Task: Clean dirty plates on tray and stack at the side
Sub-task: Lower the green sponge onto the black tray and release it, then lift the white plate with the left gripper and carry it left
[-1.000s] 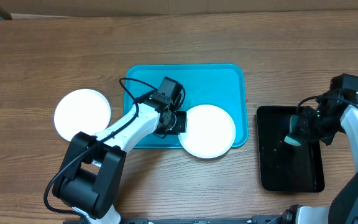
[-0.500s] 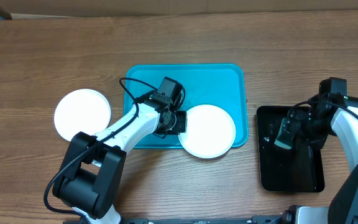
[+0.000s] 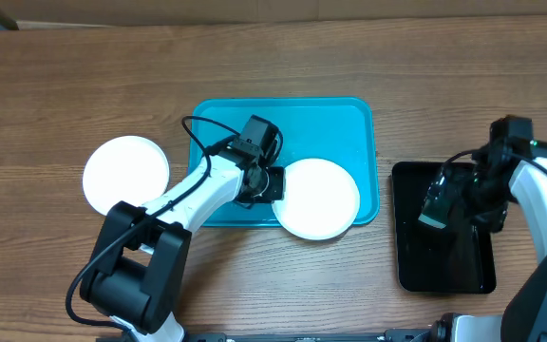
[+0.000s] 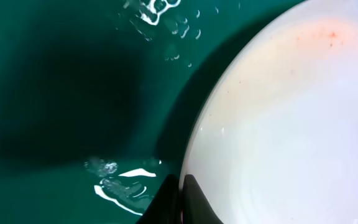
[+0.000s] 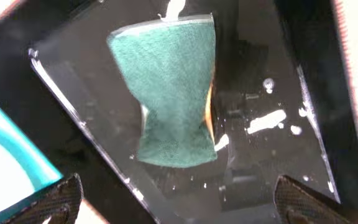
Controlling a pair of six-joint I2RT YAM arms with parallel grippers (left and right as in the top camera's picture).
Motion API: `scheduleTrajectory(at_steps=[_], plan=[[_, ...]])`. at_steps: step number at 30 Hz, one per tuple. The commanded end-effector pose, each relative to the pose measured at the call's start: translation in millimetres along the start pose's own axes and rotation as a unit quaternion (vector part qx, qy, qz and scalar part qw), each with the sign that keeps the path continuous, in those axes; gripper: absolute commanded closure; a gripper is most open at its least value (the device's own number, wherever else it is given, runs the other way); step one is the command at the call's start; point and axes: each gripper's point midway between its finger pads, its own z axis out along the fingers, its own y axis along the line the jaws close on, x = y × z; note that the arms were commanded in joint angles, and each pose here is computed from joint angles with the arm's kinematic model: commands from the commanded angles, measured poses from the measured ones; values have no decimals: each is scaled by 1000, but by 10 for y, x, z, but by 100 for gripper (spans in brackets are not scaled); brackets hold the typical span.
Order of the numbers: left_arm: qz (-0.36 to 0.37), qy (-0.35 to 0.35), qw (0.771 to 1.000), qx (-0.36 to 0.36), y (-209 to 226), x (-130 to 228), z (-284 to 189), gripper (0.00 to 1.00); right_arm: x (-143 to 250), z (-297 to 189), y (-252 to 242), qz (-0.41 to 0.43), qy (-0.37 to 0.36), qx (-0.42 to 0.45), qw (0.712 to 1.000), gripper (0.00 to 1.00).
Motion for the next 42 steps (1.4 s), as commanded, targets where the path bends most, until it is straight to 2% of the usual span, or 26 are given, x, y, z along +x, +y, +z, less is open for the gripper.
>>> scheduleTrajectory(at_steps=[1, 7, 11, 15, 24, 29, 36, 42], plan=[[20, -56, 998, 9, -29, -289, -361, 96, -225, -311, 135, -23, -41, -13, 999, 0], [23, -136, 989, -48, 278, -559, -975, 96, -281, -539, 189, -50, -52, -15, 997, 0], [15, -205, 972, -117, 596, -676, -1497, 96, -282, -537, 188, -50, -52, -15, 997, 0], [42, -252, 953, -165, 743, -735, -1856, 96, -283, -537, 188, -50, -53, -15, 997, 0], [9, -309, 885, -348, 1268, -831, -2363, 96, -279, -536, 188, -49, -52, -15, 997, 0], [33, -326, 865, -380, 1255, -915, -2488, 96, -279, -536, 188, -49, -52, -15, 997, 0], [106, -357, 834, -407, 906, -1083, -2582, 96, -279, -536, 188, -49, -52, -15, 997, 0], [135, -356, 809, -448, 739, -1144, -2529, 96, -280, -536, 187, -49, -52, -15, 997, 0]])
